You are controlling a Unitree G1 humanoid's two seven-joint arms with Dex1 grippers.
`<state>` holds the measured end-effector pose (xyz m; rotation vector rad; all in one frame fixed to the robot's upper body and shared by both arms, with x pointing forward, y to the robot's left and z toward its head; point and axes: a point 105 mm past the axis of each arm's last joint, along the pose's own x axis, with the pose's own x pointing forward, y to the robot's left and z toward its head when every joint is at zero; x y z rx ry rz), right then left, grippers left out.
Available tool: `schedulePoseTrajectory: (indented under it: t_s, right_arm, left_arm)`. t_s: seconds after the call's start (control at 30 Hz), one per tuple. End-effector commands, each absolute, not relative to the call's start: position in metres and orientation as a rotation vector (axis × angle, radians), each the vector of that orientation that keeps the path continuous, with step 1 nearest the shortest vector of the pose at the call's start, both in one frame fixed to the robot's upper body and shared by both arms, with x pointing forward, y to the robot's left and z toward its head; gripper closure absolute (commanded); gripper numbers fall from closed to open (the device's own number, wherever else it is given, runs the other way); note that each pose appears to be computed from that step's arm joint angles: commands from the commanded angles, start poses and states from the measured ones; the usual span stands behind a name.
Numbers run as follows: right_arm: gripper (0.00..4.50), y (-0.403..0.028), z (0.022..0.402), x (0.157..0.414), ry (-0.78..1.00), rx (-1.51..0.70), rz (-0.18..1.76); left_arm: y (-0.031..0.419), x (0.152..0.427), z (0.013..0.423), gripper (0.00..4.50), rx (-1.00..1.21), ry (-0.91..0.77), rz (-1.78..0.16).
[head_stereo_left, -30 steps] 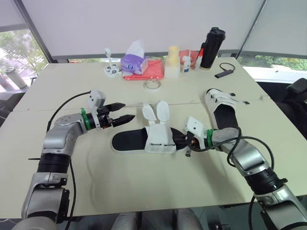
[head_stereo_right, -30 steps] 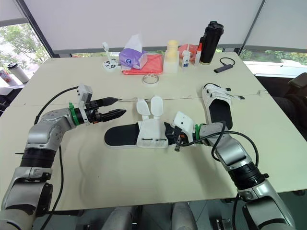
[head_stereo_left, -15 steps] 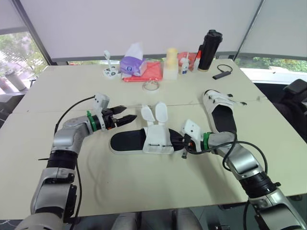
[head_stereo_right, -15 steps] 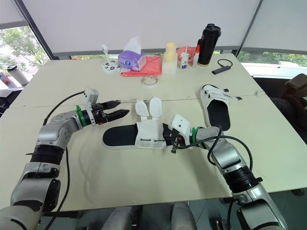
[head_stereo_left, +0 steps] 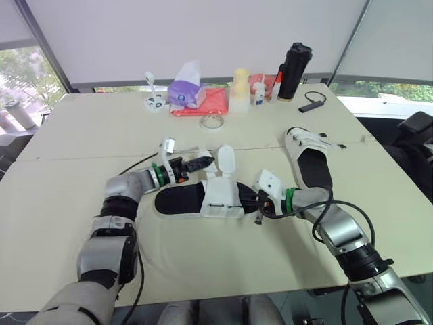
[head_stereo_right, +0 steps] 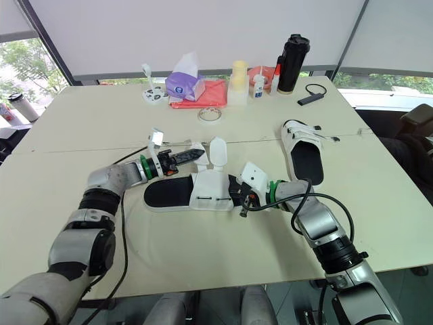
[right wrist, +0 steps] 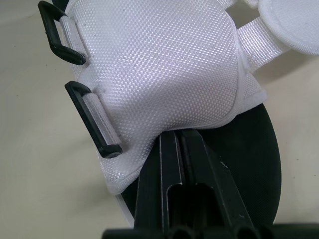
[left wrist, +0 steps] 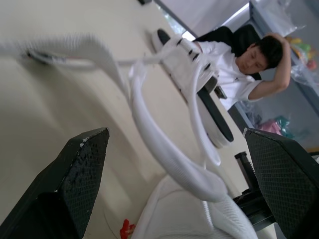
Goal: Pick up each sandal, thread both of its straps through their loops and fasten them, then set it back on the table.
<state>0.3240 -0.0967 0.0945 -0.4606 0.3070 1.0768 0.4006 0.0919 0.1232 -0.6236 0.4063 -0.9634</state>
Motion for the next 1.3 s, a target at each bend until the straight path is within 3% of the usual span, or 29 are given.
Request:
schedulePoseTrajectory:
  t_s: [0.03, 0.33, 0.6, 1.3]
  right_arm:
    - [4.45, -0.096, 0.071, 0.318, 0.407, -0.464, 1.084]
    - [4.45, -0.095, 0.072, 0.317, 0.4, -0.466, 1.081]
    - [4.45, -0.095, 0.073, 0.317, 0.396, -0.465, 1.075]
    - [4.45, -0.094, 0.076, 0.318, 0.387, -0.471, 1.076]
  left_arm:
    - [0.09, 0.41, 0.14, 0.0, -0.626, 0.354, -0.95]
    - [0.081, 0.428, 0.184, 0.0, -0.928, 0.216, -0.931]
    - [0.082, 0.434, 0.207, 0.0, -1.032, 0.149, -0.925]
    - [0.086, 0.434, 0.239, 0.0, -0.963, 0.066, -0.98]
